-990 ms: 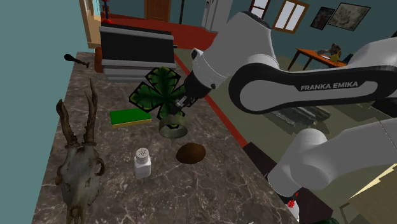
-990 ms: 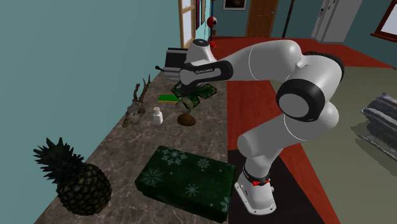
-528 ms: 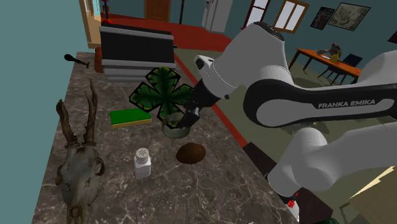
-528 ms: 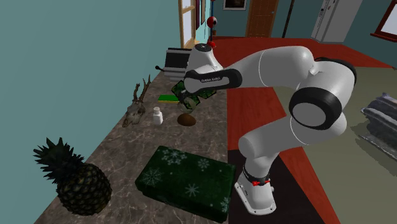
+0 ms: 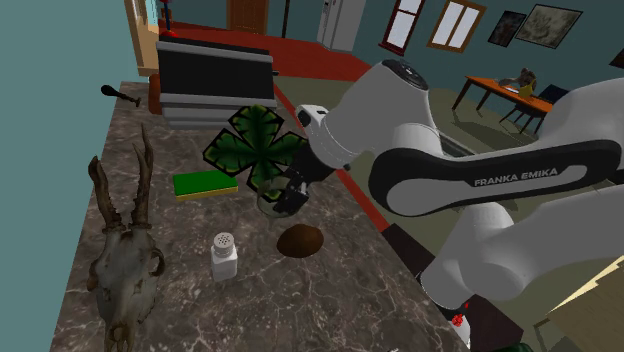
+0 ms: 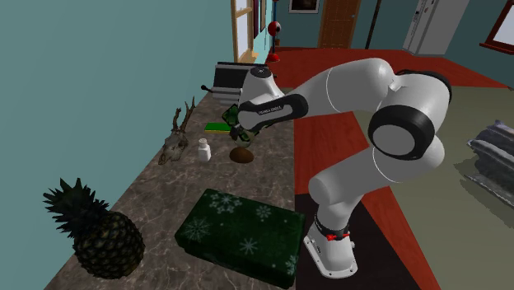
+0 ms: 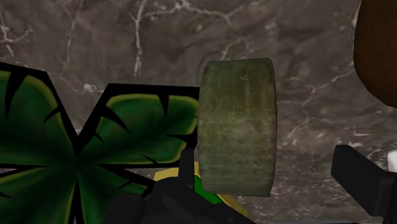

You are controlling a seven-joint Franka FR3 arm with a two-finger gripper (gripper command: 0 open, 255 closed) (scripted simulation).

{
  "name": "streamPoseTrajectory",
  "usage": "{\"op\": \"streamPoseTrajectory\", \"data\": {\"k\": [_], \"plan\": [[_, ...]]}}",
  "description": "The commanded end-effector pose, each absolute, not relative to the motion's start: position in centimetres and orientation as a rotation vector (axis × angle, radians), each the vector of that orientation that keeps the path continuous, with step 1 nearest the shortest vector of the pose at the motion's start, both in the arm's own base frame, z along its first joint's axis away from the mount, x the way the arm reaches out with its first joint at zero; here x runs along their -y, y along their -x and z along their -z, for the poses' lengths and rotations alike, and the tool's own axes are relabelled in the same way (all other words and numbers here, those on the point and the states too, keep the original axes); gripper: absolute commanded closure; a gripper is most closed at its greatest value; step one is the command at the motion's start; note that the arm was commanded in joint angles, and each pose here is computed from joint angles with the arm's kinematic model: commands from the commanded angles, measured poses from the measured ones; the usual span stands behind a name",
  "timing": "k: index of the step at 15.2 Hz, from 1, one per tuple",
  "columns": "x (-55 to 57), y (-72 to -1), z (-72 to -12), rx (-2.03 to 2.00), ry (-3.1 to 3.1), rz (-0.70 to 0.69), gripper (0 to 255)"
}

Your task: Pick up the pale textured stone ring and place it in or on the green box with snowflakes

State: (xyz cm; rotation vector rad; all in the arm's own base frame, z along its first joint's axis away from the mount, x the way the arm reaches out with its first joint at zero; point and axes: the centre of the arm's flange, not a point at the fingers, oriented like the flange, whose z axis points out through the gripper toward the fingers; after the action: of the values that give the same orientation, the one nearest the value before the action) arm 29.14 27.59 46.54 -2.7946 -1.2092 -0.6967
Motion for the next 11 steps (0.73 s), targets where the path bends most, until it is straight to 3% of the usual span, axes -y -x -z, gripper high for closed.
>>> {"op": "streamPoseTrajectory", "data": {"k": [1, 7, 8, 11], "plan": [[-27.62, -29.35, -46.16, 1.21, 2.794, 0.698, 0], [-27.62, -29.35, -46.16, 1.21, 2.794, 0.698, 0], [-27.62, -29.35, -46.16, 1.21, 2.794, 0.698, 255], [-27.62, -29.35, -46.16, 1.21, 2.794, 0.698, 255]]}}
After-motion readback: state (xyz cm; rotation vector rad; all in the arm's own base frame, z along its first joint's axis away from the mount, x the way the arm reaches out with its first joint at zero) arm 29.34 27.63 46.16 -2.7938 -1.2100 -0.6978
